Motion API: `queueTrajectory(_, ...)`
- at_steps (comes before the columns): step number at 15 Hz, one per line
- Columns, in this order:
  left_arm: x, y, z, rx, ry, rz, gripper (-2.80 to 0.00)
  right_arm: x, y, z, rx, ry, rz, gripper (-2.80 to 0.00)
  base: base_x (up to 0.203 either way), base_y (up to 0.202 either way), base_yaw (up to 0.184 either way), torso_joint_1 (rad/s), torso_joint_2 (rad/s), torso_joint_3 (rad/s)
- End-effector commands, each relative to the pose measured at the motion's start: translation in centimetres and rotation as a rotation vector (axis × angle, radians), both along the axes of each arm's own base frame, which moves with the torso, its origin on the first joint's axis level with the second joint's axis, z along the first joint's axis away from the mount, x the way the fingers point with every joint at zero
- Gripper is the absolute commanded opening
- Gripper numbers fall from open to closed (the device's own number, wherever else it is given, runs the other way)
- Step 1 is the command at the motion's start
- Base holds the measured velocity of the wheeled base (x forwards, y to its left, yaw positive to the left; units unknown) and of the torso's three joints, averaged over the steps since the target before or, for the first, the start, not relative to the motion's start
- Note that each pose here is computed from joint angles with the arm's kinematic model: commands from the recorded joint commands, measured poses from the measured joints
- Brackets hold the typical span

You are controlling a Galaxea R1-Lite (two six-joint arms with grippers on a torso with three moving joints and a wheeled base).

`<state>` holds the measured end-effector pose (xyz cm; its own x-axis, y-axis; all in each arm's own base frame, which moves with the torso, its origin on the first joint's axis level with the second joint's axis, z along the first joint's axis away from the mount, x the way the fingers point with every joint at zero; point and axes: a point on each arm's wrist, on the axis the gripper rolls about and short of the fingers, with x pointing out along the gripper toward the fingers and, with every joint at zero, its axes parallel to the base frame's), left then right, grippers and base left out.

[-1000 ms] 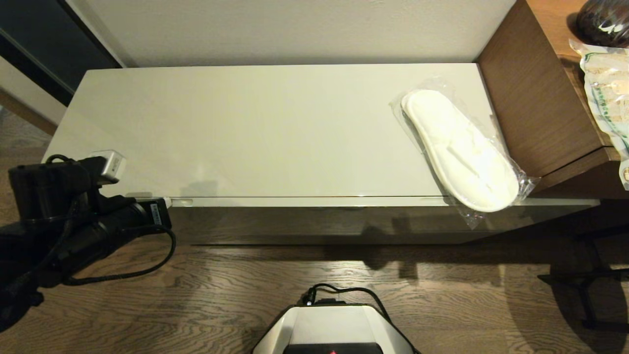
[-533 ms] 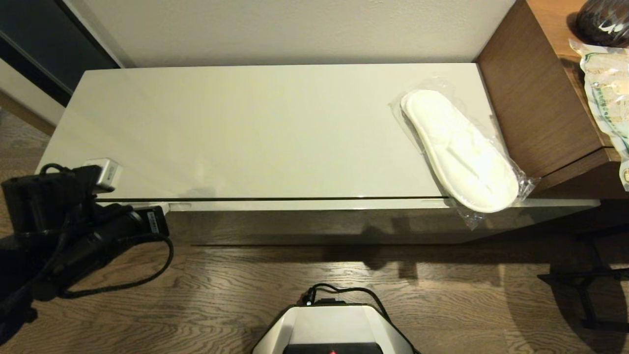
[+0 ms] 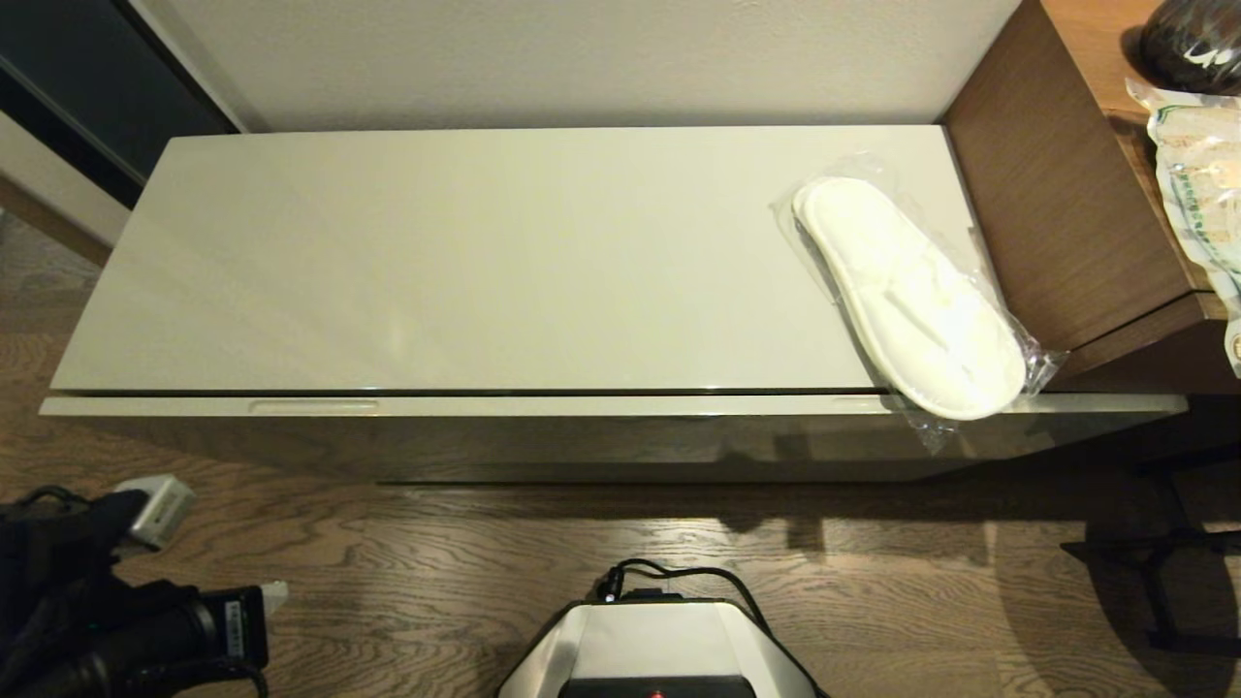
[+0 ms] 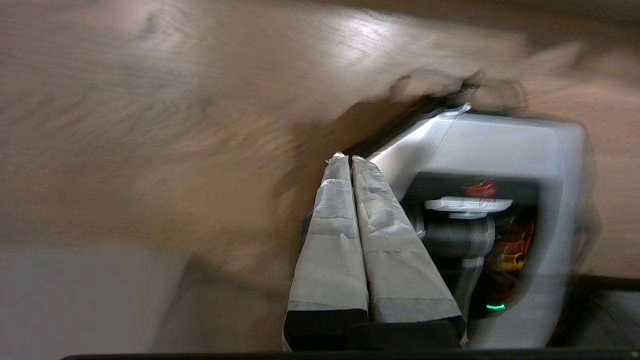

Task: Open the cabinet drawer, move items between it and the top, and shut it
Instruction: Open the drawer

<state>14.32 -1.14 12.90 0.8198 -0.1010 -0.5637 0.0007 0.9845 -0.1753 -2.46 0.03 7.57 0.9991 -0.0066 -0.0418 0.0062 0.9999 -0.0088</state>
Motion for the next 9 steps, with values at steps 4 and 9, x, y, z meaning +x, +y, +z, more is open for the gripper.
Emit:
queueTrajectory(4,-8.3,0.3,4.3,-0.174,0.051,-0.076,-2.8,0.0,0.0,0.0,0.0,0.003,0.0,-2.8,0.0,0.0,0.0,0.0,0.0,0.0)
queueTrajectory(9,-0.3,-0.1,4.7,-0.196,-0.035,-0.024,-2.8,0.0,0.0,0.0,0.0,0.003,-0.001,-2.8,0.0,0.0,0.0,0.0,0.0,0.0)
